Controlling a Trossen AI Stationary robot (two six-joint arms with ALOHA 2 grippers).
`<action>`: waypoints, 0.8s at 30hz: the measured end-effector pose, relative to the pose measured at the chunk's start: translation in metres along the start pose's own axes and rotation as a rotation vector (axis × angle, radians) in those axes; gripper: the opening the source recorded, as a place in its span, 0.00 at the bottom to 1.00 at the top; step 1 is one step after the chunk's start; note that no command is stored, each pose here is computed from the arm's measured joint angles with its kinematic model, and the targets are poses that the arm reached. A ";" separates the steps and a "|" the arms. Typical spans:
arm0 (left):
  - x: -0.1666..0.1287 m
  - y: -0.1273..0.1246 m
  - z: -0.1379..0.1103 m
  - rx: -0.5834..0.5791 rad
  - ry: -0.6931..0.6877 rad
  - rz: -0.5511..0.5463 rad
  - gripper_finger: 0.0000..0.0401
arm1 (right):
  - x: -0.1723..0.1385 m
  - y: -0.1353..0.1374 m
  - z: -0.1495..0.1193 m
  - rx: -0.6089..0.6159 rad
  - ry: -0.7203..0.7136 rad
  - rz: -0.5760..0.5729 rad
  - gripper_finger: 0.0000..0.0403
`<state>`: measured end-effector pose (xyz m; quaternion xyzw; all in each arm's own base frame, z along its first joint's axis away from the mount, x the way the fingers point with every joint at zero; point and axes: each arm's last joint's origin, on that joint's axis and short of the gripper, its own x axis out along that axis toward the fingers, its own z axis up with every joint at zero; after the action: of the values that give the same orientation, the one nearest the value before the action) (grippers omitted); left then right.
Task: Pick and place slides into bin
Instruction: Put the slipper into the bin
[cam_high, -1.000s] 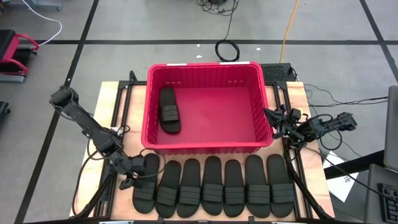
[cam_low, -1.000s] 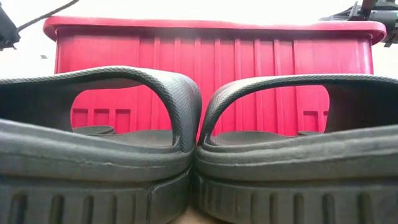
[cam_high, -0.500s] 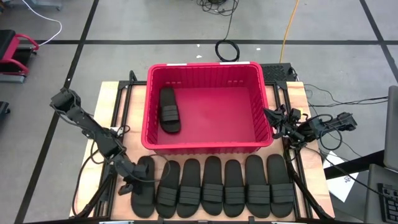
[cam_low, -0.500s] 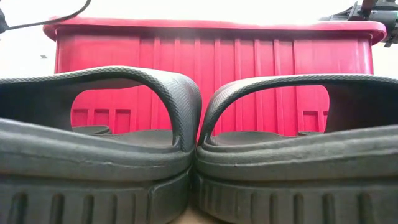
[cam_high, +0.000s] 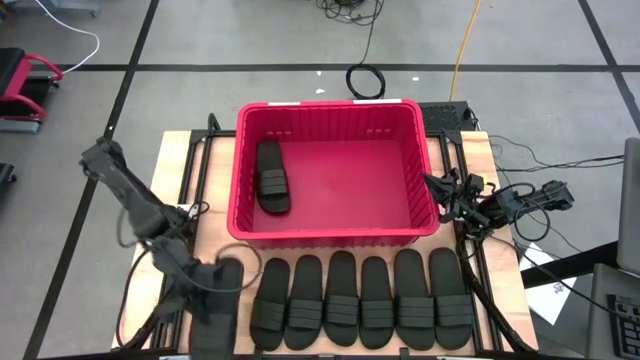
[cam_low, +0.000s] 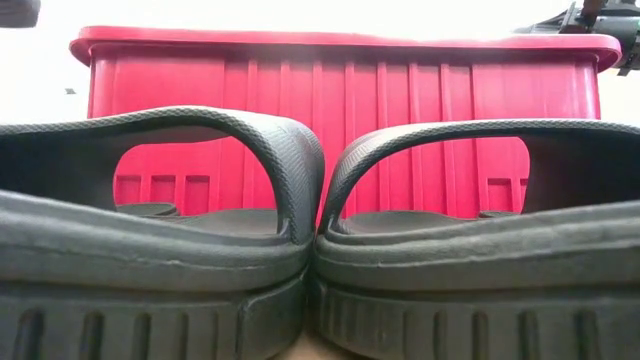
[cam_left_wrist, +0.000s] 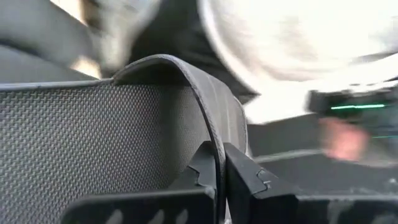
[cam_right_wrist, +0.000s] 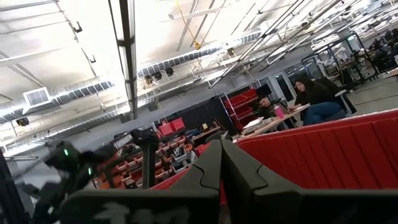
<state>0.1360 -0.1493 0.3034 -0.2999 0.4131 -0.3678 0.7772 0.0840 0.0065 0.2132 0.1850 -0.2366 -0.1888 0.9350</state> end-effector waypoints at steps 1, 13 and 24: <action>-0.009 -0.007 0.005 0.059 -0.014 0.073 0.01 | 0.000 0.000 0.000 0.000 0.001 0.000 0.00; -0.136 -0.034 0.057 0.373 -0.213 0.798 0.01 | 0.000 0.000 0.000 -0.001 0.001 0.000 0.00; -0.200 0.029 0.135 0.489 -0.225 1.266 0.00 | 0.000 0.000 -0.001 -0.018 0.010 -0.001 0.00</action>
<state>0.1843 0.0528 0.4304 0.1468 0.3308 0.1080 0.9259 0.0845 0.0067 0.2121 0.1776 -0.2300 -0.1904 0.9377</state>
